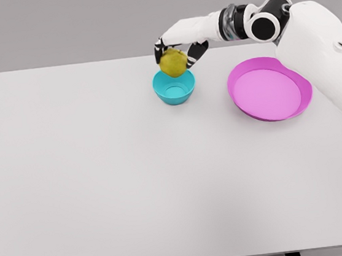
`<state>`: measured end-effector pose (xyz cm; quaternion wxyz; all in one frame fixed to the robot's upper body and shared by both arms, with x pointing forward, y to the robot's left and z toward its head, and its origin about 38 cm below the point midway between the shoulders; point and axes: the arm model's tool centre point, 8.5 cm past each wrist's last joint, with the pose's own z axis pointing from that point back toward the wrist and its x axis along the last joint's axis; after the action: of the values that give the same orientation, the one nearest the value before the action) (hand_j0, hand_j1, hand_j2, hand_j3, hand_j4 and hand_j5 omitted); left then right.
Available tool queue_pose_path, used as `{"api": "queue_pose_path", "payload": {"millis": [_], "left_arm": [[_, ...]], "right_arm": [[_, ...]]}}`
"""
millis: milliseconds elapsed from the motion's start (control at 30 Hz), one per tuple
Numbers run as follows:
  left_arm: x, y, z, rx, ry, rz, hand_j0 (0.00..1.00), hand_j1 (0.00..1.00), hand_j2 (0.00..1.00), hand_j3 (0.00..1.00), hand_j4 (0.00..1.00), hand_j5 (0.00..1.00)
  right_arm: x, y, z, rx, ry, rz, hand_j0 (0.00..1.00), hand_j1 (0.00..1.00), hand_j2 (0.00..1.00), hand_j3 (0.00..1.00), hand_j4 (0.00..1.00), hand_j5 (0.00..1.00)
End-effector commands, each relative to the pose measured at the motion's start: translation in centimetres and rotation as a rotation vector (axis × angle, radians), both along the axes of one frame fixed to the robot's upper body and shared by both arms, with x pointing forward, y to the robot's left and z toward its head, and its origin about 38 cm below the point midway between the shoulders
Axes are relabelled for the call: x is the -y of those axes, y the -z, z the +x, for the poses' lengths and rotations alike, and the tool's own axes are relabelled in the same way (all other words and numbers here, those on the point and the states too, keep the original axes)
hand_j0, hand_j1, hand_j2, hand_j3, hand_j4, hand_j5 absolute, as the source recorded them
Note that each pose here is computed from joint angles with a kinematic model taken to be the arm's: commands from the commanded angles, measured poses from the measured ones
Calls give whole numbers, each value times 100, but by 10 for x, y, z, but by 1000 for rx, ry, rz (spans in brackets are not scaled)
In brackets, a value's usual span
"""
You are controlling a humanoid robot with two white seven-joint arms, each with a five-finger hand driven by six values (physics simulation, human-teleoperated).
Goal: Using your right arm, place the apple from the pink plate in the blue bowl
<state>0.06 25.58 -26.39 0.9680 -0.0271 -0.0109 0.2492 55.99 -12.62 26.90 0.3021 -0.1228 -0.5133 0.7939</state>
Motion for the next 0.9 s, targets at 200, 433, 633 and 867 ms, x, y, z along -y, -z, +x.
{"api": "queue_pose_path", "payload": {"millis": [200, 433, 633, 867], "left_arm": [[0, 0, 0, 0, 0, 0, 100, 100, 100, 100, 100, 100], [0, 0, 0, 0, 0, 0, 100, 100, 100, 100, 100, 100], [0, 0, 0, 0, 0, 0, 100, 100, 100, 100, 100, 100], [0, 0, 0, 0, -2, 0, 100, 100, 100, 100, 100, 100]], "right_arm": [[3, -8, -1, 13, 33, 13, 100, 100, 100, 100, 100, 100], [79, -78, -100, 208, -24, 17, 100, 100, 100, 100, 100, 100], [129, -54, -139, 142, -128, 66, 100, 100, 100, 100, 100, 100], [190, -45, -158, 175, -3, 285, 100, 100, 100, 100, 100, 100]]}}
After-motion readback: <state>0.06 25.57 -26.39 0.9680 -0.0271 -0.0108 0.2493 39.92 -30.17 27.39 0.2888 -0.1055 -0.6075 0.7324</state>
